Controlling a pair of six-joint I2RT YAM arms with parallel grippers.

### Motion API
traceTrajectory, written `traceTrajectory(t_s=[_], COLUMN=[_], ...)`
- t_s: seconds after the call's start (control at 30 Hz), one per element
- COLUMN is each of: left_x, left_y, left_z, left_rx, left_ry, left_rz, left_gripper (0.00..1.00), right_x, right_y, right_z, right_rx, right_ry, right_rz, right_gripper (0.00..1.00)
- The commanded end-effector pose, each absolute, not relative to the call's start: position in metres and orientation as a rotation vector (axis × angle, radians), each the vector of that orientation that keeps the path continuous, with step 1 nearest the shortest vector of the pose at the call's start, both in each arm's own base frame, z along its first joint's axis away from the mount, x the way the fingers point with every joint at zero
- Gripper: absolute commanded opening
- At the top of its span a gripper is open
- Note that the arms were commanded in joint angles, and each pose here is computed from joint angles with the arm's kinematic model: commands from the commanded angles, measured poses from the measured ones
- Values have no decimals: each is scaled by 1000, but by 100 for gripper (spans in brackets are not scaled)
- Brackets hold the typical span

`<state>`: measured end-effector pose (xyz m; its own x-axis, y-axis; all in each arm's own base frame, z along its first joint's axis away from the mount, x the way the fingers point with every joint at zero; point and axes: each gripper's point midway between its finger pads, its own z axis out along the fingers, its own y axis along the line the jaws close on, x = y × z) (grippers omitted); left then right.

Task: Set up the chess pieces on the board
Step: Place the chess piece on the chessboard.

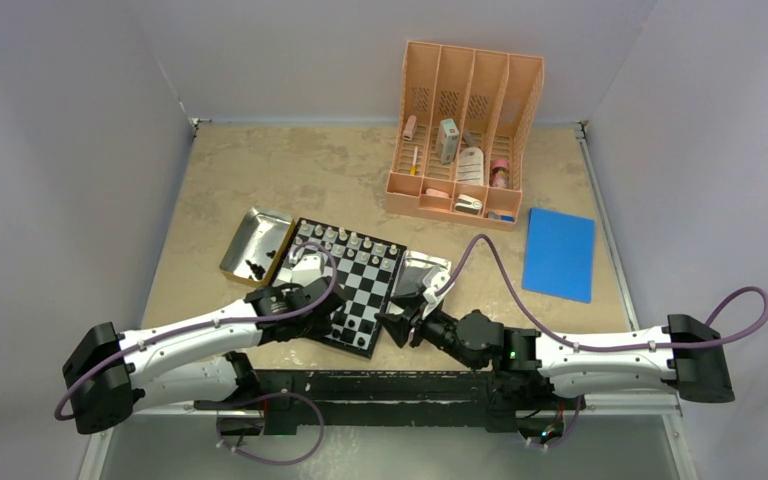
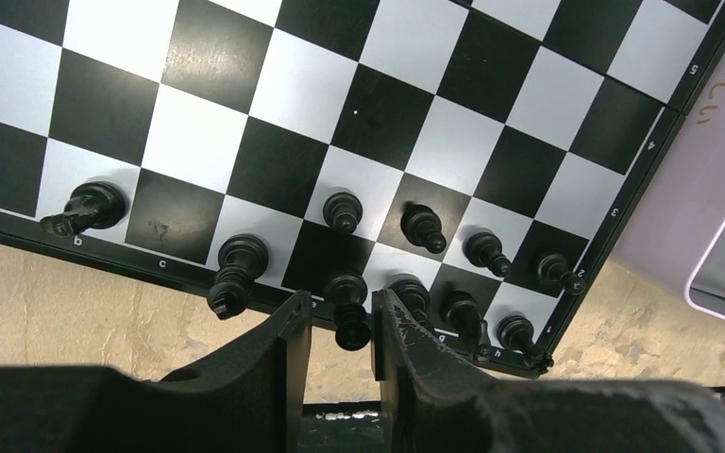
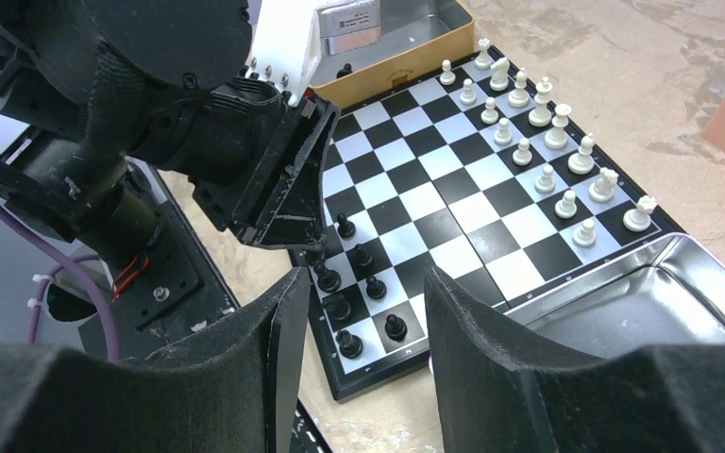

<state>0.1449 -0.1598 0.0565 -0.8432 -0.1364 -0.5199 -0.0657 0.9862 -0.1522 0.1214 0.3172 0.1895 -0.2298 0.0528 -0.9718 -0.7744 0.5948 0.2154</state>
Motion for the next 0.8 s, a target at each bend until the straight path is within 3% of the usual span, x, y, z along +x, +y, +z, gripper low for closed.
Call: traceTrajectory(t_s=[0.0,0.4,0.77], left_x=[149,152,159], left_y=[-168,-164,-158], left_z=[67,64,65], left_rx=[-137,-169,-193], left_ry=[2574,2552,2512], left_rz=[-173,-143,-96], left_gripper=[27,13,11], right_x=[123,124,124], right_y=[321,323,325], right_z=[220,222,224], right_rx=[-557,-559,-554], right_ry=[1565,1560,1556], right_rz=[917,913,919], right_gripper=[51,51,51])
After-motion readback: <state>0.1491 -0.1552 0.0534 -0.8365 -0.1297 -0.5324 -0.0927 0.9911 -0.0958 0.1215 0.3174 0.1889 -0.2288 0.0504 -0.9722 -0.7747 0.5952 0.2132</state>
